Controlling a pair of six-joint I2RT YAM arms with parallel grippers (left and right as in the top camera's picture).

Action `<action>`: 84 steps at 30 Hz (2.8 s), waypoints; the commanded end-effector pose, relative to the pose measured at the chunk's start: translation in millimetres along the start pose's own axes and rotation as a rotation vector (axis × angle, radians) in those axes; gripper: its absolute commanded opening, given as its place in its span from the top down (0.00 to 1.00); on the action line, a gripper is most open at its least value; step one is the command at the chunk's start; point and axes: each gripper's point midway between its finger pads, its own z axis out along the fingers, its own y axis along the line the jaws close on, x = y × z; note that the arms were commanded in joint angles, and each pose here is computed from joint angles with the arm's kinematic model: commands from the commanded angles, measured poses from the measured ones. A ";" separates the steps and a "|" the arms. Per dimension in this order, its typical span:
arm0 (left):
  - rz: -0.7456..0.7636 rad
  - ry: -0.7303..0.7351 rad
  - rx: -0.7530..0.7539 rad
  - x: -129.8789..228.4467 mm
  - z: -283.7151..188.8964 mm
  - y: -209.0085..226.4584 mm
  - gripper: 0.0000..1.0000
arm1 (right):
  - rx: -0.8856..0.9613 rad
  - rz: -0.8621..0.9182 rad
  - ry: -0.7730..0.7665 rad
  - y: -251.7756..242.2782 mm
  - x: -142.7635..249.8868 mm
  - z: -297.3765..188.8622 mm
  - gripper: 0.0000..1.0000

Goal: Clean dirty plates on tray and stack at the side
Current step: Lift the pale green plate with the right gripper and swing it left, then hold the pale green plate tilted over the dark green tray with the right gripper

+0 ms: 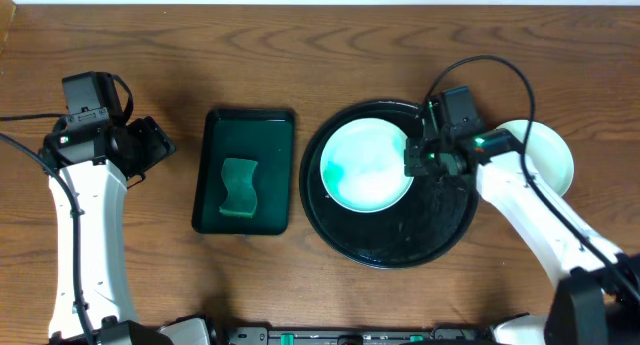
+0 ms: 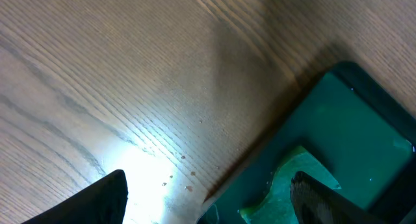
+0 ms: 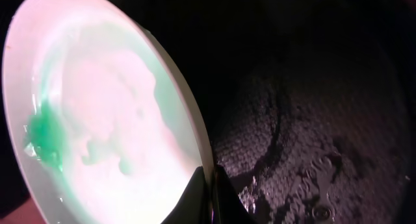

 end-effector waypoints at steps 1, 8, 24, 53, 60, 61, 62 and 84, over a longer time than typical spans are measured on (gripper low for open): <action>-0.007 -0.017 -0.005 -5.1 -4.3 1.6 0.20 | -0.031 0.041 -0.048 8.8 -14.3 -21.7 0.99; -0.007 -0.017 -0.005 -5.1 -4.3 1.6 0.20 | -0.047 0.047 -0.077 20.5 -29.7 -38.1 0.99; -0.007 -0.017 -0.005 -5.1 -4.3 1.6 0.20 | -0.179 0.081 -0.162 104.2 -43.0 -1.4 0.99; -0.007 -0.017 -0.005 -5.1 -4.3 1.6 0.20 | 0.029 -0.299 -0.699 206.7 -67.0 -1.8 0.99; -0.007 -0.017 -0.005 -5.1 -4.3 1.6 0.20 | 0.162 -0.582 -0.891 237.3 -76.6 -37.7 0.99; -0.007 -0.017 -0.005 -5.1 -4.3 1.6 0.20 | 0.194 -0.618 -0.920 240.8 -77.7 -44.5 0.99; -0.007 -0.017 -0.005 -5.1 -4.3 1.6 0.19 | 0.220 -0.643 -0.946 243.7 -78.8 -50.6 0.99; -0.007 -0.017 -0.005 -5.1 -4.3 1.6 0.19 | 0.560 -1.032 -1.295 306.0 -64.3 -158.8 0.99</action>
